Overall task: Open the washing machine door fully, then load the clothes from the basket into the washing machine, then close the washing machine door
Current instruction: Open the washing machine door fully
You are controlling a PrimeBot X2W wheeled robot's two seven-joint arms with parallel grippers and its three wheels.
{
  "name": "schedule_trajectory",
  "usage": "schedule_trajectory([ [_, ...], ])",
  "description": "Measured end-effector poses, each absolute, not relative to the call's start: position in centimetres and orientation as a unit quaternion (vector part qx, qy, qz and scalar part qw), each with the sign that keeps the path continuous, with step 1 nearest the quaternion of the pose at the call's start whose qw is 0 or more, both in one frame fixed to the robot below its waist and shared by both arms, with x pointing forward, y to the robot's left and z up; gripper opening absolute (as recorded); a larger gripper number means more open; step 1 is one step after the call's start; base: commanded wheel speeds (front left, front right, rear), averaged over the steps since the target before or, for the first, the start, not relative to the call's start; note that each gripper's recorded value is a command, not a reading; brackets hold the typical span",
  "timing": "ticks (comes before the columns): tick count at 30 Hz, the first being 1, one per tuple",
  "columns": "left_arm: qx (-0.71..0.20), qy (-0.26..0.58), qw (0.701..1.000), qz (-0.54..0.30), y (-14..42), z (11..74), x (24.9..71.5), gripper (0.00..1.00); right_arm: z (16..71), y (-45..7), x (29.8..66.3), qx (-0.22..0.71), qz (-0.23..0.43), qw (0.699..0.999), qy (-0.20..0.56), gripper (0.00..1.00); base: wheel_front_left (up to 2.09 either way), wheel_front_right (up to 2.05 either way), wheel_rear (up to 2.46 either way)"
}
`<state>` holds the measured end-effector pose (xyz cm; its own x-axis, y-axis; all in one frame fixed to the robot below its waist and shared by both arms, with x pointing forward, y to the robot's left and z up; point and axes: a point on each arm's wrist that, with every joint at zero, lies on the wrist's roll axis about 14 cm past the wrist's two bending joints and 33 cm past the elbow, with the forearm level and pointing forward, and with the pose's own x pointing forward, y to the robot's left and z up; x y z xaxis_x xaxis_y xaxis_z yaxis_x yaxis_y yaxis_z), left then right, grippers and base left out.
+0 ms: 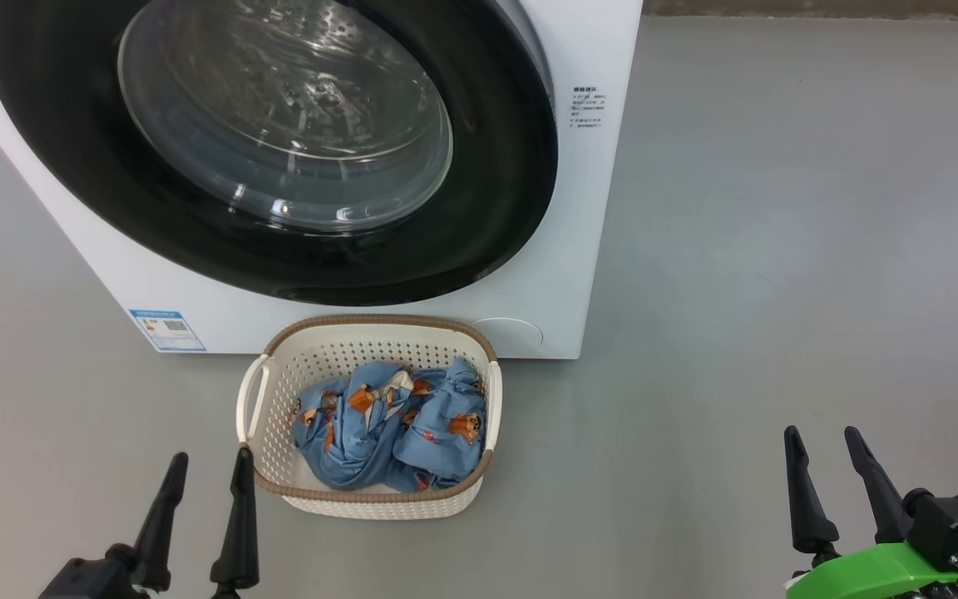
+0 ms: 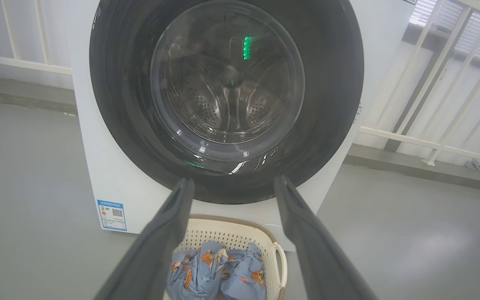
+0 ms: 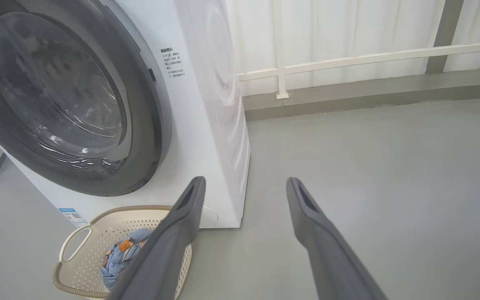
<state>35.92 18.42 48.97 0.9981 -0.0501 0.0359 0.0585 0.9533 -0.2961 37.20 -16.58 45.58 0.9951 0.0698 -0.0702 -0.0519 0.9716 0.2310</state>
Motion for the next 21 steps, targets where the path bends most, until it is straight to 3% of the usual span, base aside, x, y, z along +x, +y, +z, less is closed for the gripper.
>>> schedule_trajectory([
  [8,-0.153,-0.017,0.988,-0.018,19.0,49.0,35.7,1.0,45.6,-16.5,37.4,0.122,0.031,0.991,0.038,1.0,0.0,0.0,0.0],
  [9,-0.155,-0.018,0.988,-0.015,19.1,49.1,35.7,1.0,45.8,-16.4,37.4,0.125,0.032,0.991,0.036,0.45,0.0,0.0,0.0],
  [10,-0.156,-0.019,0.988,-0.012,19.2,49.1,35.7,1.0,45.9,-16.3,37.5,0.13,0.032,0.99,0.034,0.45,0.0,0.0,0.0],
  [12,-0.157,-0.021,0.987,-0.009,19.4,49.2,35.6,1.0,46.3,-15.9,37.9,0.148,0.035,0.988,0.028,0.09,0.0,0.0,0.0],
  [13,-0.158,-0.021,0.987,-0.008,19.4,49.2,35.6,1.0,46.5,-15.7,38.0,0.151,0.038,0.987,0.025,0.0,0.0,0.0,0.0],
  [21,-0.161,-0.017,0.987,-0.002,19.6,48.9,35.5,1.0,51.5,-15.0,41.4,0.226,0.047,0.972,-0.048,0.0,0.0,0.0,0.0],
])
